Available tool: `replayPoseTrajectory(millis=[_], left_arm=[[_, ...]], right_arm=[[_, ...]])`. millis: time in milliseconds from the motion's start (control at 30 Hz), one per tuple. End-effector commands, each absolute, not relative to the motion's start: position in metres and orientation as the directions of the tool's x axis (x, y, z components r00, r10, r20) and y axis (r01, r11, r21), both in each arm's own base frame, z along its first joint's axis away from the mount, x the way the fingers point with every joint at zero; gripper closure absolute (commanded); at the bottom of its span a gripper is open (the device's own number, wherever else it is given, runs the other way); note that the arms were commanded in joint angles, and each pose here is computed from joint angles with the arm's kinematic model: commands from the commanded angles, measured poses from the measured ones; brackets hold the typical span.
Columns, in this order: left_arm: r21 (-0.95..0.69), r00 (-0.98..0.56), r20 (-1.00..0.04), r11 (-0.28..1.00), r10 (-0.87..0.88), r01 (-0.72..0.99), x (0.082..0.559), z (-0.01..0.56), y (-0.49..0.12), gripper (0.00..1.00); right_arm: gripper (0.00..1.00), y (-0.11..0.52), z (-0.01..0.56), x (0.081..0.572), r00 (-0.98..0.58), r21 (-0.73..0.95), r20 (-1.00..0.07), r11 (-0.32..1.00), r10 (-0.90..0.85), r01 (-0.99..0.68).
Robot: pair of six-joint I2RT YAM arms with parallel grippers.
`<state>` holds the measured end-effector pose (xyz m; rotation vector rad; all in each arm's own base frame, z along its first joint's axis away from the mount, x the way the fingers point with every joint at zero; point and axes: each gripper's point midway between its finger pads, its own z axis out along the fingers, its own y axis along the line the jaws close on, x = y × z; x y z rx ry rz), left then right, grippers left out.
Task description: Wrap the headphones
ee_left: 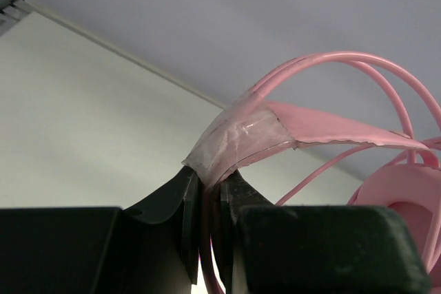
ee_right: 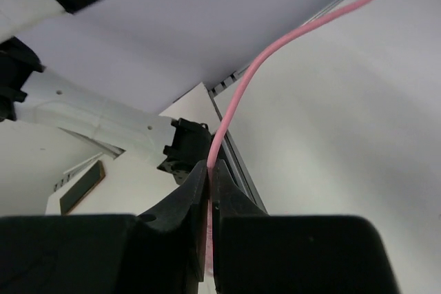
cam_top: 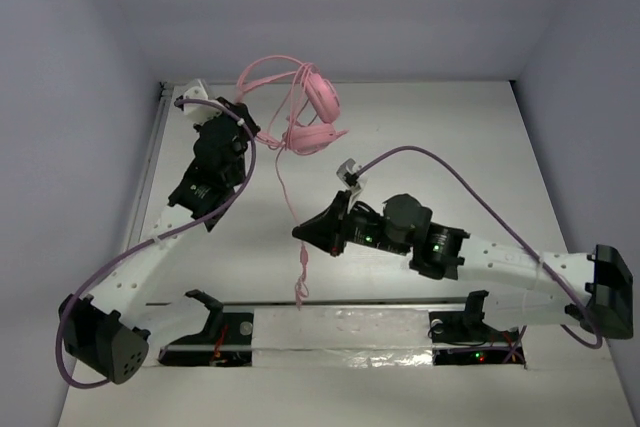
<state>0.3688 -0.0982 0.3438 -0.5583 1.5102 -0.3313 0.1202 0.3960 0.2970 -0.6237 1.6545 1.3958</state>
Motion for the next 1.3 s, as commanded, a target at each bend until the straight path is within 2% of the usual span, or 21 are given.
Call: replayPoseTrajectory(millis=[0,100,133,200,233,333,500,767,1000,1133,1267], left_arm=[[-0.568,0.219,-0.816,0.813,-0.535,-0.13,0.359,0.393,-0.085,1.0],[-0.488,0.186,-0.867,0.861,-0.462,-0.14,0.357,0.389,-0.094,1.0],[-0.458,0.164,-0.885,0.878,-0.436,-0.139,0.356,0.385,-0.097,1.0],[-0.422,0.13,-0.904,0.899,-0.407,-0.114,0.352,0.381,-0.108,1.0],[-0.379,0.114,-0.923,0.918,-0.367,-0.112,0.351,0.378,-0.108,1.0],[-0.288,0.053,-0.957,0.955,-0.285,-0.065,0.344,0.371,-0.119,1.0],[-0.176,-0.037,-0.984,0.984,-0.175,0.039,0.333,0.364,-0.133,1.0],[-0.036,-0.143,-0.99,0.987,-0.014,0.156,0.319,0.357,-0.142,1.0],[-0.086,-0.228,-0.973,0.901,0.014,0.424,0.303,0.355,-0.192,1.0],[-0.131,-0.253,-0.968,0.852,0.002,0.507,0.294,0.362,-0.21,1.0],[-0.186,-0.279,-0.96,0.787,-0.018,0.588,0.283,0.368,-0.228,1.0]], right_arm=[[1.0,0.383,0.322,0.123,-0.467,0.49,-0.872,0.29,0.148,-0.822],[1.0,0.372,0.344,0.128,-0.45,0.485,-0.874,0.324,0.181,-0.812],[1.0,0.361,0.342,0.137,-0.427,0.456,-0.889,0.398,0.166,-0.796],[1.0,0.351,0.365,0.145,-0.383,0.417,-0.908,0.45,0.17,-0.79],[1.0,0.34,0.355,0.156,-0.354,0.359,-0.928,0.533,0.116,-0.766],[1.0,0.318,0.358,0.176,-0.297,0.239,-0.954,0.668,0.028,-0.705],[1.0,0.292,0.362,0.195,-0.23,0.09,-0.97,0.772,-0.075,-0.629],[1.0,0.269,0.338,0.213,-0.211,-0.111,-0.941,0.833,-0.263,-0.541],[1.0,0.254,0.345,0.242,-0.173,-0.12,-0.961,0.889,-0.216,-0.442],[1.0,0.241,0.366,0.265,-0.112,-0.029,-0.991,0.927,-0.076,-0.374],[1.0,0.237,0.382,0.27,-0.054,0.052,-0.998,0.922,0.034,-0.384]])
